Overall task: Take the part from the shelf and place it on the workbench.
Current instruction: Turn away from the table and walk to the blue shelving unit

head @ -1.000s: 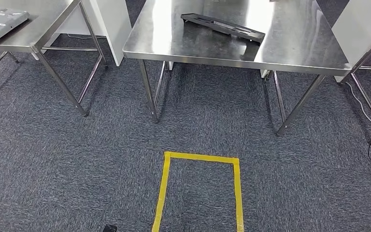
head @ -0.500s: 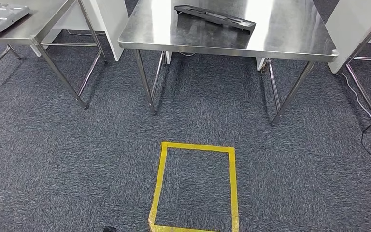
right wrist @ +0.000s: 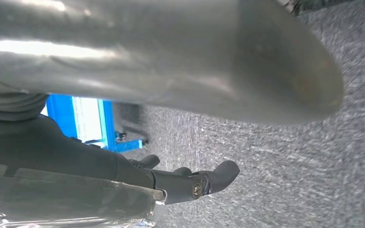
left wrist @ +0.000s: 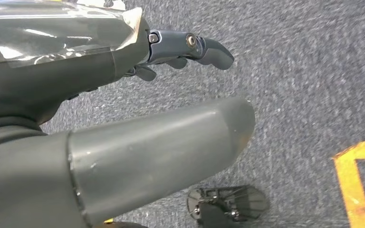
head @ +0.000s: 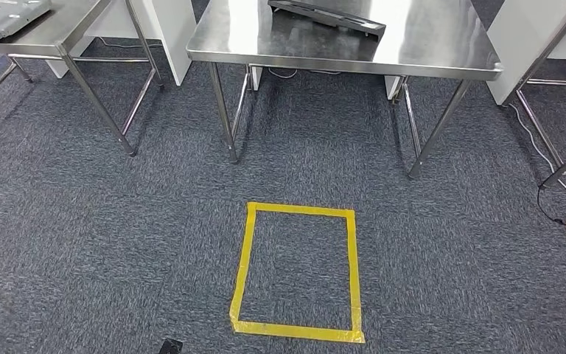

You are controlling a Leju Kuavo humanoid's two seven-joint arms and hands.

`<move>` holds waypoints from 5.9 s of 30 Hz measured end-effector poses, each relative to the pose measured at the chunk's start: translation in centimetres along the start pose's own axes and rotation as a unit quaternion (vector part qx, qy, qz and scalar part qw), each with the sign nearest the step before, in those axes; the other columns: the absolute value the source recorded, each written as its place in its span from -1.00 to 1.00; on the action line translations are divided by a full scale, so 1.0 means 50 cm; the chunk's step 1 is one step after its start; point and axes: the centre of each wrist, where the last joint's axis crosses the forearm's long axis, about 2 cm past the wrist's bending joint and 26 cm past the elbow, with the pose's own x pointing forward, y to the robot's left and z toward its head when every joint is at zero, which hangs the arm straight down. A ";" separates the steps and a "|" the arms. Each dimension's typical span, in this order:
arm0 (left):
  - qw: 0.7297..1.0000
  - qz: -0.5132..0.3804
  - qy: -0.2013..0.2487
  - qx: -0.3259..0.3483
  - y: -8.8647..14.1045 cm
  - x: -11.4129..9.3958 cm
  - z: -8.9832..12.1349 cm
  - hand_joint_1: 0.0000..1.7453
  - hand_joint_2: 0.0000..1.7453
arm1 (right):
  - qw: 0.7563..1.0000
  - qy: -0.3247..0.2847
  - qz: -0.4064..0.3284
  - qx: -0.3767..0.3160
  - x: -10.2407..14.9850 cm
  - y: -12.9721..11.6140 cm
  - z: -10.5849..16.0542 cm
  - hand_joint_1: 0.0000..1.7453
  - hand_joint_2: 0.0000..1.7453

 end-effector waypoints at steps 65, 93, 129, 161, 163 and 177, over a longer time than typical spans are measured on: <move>1.000 -0.012 -0.001 -0.004 -0.008 0.003 0.003 -1.00 -1.00 | 1.000 0.010 -0.006 -0.007 -0.009 0.002 0.000 -1.00 -1.00; 1.000 -0.015 -0.008 0.002 -0.011 -0.003 0.007 -1.00 1.00 | 1.000 0.005 0.007 -0.010 -0.012 0.003 0.000 -1.00 1.00; 1.000 -0.020 -0.009 0.003 -0.010 -0.011 0.009 -1.00 1.00 | 1.000 0.007 0.013 -0.004 -0.007 0.007 0.003 -1.00 -1.00; 1.000 -0.020 -0.013 0.004 -0.010 -0.012 0.009 -1.00 1.00 | 1.000 0.000 -0.010 -0.003 -0.009 0.008 0.003 -1.00 -1.00; 1.000 -0.020 -0.012 0.004 -0.011 -0.013 0.009 -1.00 1.00 | 1.000 0.001 -0.011 -0.002 -0.010 0.008 0.002 -1.00 -1.00; 1.000 -0.019 -0.012 0.004 -0.011 -0.015 0.010 -1.00 1.00 | 1.000 -0.001 -0.011 -0.004 -0.009 0.004 0.001 -1.00 -1.00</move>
